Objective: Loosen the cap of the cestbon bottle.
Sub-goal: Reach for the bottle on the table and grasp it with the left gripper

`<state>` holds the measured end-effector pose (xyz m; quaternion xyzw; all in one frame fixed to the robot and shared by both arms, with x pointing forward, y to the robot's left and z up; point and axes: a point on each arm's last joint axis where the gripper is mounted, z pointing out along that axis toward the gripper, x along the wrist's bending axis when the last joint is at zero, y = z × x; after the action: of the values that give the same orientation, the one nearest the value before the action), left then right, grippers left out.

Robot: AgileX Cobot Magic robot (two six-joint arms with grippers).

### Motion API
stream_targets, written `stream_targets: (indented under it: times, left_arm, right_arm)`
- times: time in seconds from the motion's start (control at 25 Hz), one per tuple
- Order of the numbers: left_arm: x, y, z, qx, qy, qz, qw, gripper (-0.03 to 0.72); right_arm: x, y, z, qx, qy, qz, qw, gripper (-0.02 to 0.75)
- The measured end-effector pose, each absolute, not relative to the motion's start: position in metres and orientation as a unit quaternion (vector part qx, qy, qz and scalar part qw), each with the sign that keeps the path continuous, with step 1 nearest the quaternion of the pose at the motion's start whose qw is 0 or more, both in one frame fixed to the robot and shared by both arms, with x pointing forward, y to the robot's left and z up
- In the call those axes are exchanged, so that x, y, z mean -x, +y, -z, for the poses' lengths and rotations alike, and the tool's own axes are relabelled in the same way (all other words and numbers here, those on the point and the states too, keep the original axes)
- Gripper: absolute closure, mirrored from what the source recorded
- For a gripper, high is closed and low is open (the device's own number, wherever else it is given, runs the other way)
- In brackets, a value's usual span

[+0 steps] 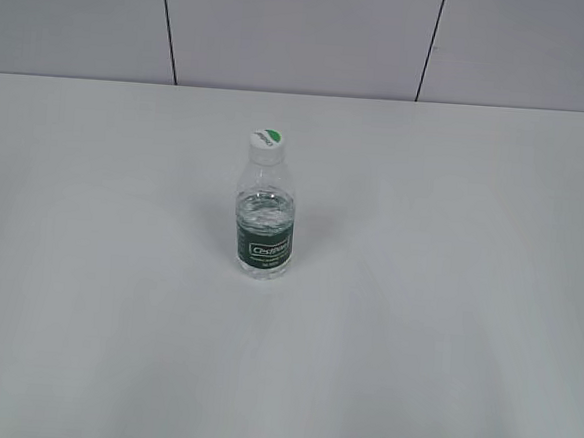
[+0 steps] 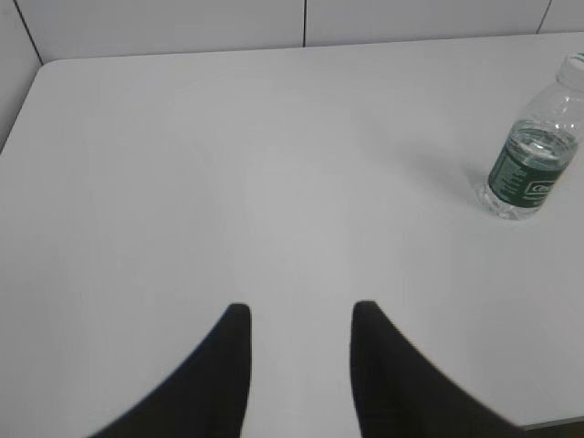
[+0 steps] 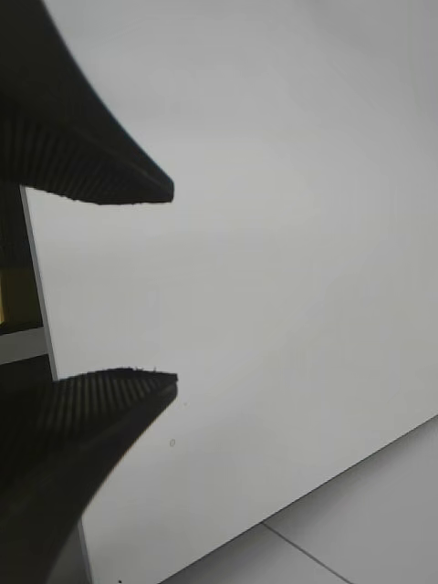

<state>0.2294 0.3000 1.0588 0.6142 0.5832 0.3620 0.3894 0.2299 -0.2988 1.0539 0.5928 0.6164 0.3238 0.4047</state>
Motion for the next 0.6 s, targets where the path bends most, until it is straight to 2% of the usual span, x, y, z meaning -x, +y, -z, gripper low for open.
stream_targets:
  times: [0.6]
  left_arm:
    - [-0.2294,0.3000,-1.0588,-0.614,0.583,-0.362,0.389,0.449]
  right_arm:
    - [-0.2299,-0.2988,-1.0539,-0.593,0.616,-0.324,0.405,0.298]
